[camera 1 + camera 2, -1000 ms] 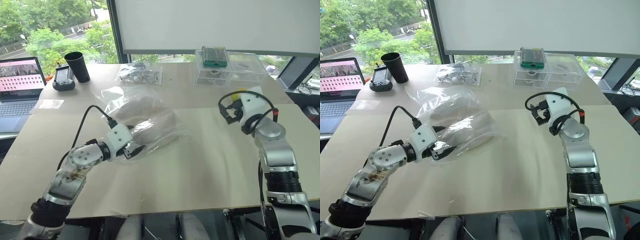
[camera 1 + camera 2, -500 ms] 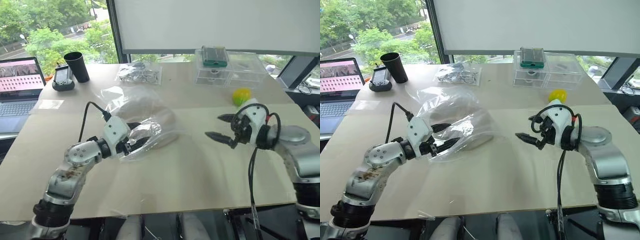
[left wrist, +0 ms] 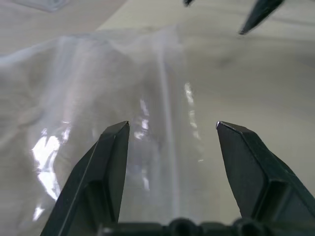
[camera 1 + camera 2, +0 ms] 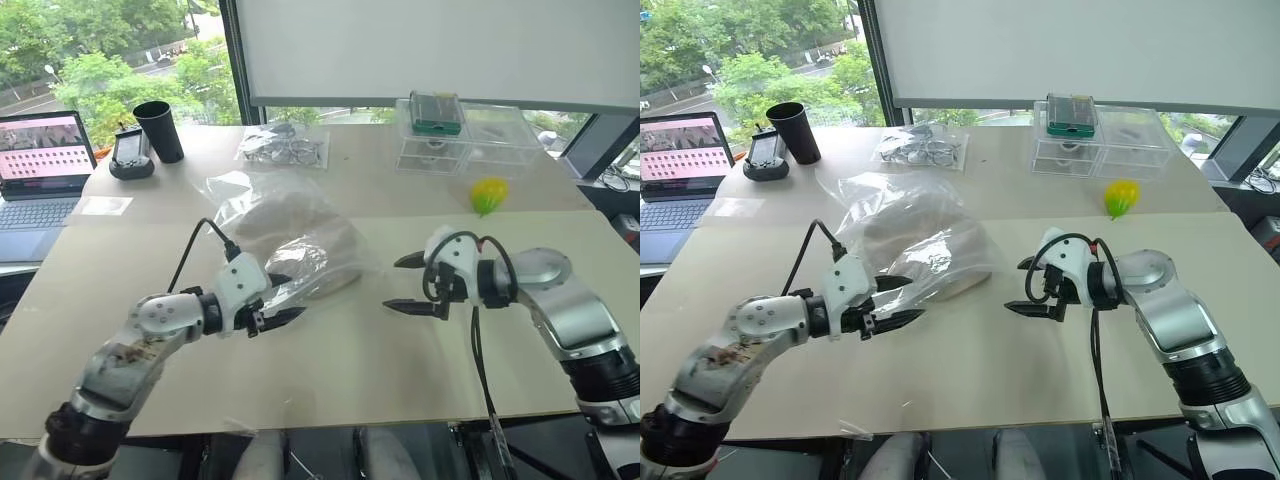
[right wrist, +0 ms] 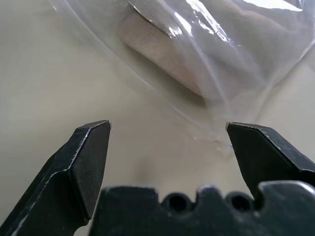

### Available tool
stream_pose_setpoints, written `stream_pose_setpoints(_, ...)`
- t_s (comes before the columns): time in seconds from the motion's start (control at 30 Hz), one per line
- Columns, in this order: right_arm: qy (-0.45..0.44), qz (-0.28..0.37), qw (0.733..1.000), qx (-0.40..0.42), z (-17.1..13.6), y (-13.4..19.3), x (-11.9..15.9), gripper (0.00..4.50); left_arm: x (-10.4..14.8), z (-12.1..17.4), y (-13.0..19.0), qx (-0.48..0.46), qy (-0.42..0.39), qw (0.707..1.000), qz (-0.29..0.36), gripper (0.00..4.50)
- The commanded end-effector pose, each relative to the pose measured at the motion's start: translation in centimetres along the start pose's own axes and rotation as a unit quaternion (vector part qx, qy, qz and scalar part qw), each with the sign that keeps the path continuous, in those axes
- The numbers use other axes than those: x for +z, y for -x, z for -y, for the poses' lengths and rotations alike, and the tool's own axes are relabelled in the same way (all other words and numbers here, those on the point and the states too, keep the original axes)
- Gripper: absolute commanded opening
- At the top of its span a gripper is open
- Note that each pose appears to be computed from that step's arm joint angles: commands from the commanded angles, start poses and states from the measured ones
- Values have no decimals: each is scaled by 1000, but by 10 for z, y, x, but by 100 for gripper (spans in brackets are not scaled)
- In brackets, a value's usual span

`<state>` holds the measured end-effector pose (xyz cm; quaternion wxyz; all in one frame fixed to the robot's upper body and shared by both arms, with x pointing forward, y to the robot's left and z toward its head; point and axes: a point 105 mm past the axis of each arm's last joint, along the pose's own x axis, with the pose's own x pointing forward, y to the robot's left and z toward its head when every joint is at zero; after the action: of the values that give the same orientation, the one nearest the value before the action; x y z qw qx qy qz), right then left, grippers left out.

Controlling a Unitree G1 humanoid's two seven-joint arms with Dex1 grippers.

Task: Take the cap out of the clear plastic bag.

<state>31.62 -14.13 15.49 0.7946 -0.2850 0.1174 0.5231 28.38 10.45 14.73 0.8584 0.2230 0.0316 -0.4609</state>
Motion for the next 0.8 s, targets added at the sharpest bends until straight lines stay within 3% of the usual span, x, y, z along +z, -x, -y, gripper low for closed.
stream_pose_setpoints(0.03, 27, 16, 999, -7, 5, 3, 13, 450, 5, 5, -10, 10, -39, 999, 12, 298)
stream_pose_setpoints(0.23, 34, 14, 999, -17, 9, 2, 13, 450, -2, 2, -26, 43, -66, 997, -8, 298)
stream_pose_setpoints(0.63, 29, 22, 998, -51, 14, 2, 14, 450, 2, -38, -32, 134, -127, 982, -40, 298)
stream_pose_setpoints(0.73, 28, 27, 998, -56, 13, 2, 16, 450, 6, -41, -33, 135, -123, 983, -31, 235)
stream_pose_setpoints(0.8, 29, 29, 997, -63, 14, 2, 17, 450, 9, -41, -34, 133, -117, 984, -25, 160)
